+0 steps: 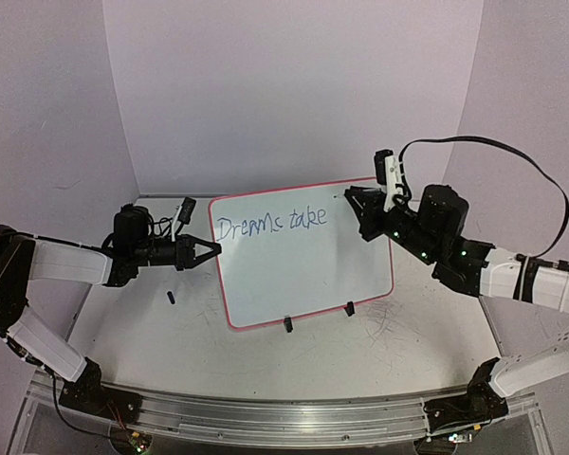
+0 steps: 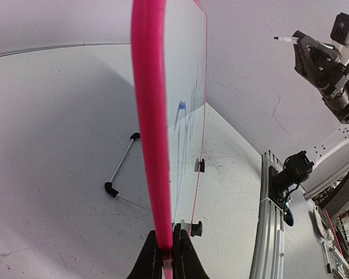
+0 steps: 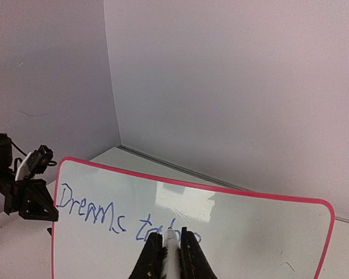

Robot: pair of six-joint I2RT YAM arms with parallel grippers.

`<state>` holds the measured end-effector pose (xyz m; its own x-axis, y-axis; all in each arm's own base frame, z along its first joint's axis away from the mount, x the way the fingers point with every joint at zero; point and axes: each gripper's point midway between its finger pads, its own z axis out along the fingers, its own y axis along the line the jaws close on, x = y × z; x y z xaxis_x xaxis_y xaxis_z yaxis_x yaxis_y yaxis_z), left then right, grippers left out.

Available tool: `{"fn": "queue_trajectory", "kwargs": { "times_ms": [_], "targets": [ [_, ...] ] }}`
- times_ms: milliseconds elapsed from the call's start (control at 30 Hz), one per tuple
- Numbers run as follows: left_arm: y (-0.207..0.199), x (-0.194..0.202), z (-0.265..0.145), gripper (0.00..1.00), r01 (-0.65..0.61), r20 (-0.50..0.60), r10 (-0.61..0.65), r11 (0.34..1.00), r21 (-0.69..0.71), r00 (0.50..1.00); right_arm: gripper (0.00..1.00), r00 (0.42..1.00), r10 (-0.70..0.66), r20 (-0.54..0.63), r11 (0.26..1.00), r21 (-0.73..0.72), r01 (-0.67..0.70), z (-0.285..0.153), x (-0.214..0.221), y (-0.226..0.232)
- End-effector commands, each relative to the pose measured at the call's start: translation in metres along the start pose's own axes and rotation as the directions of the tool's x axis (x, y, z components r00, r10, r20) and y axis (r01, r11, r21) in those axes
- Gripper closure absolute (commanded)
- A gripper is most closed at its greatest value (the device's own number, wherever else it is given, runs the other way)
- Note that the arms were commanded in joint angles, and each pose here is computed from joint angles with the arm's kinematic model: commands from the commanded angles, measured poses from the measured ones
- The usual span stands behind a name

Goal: Write a sentence on the whiteboard

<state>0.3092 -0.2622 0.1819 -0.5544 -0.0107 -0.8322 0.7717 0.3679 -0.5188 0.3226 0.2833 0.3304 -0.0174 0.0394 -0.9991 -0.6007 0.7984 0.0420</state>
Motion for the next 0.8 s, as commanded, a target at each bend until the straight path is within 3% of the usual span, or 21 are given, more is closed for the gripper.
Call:
{"fn": "queue_trajectory", "kwargs": {
  "times_ms": [0,667,767],
  "targets": [
    [-0.002,-0.028,0.002,0.99,-0.101,0.059,0.102,0.995,-0.021,0.993,1.00,0.997,-0.072,-0.033,0.997,0.022,0.073,-0.004,0.016,-0.005],
    [0.001,-0.034,0.004,0.71,-0.071,0.068,0.073,0.997,-0.029,0.995,1.00,0.995,-0.067,-0.069,0.996,0.050,0.070,0.007,0.028,-0.009],
    [0.000,-0.033,0.006,0.70,-0.070,0.062,0.071,0.997,-0.023,0.996,1.00,0.996,-0.062,-0.070,0.997,0.045,0.065,0.008,0.029,-0.008]
  ]
}}
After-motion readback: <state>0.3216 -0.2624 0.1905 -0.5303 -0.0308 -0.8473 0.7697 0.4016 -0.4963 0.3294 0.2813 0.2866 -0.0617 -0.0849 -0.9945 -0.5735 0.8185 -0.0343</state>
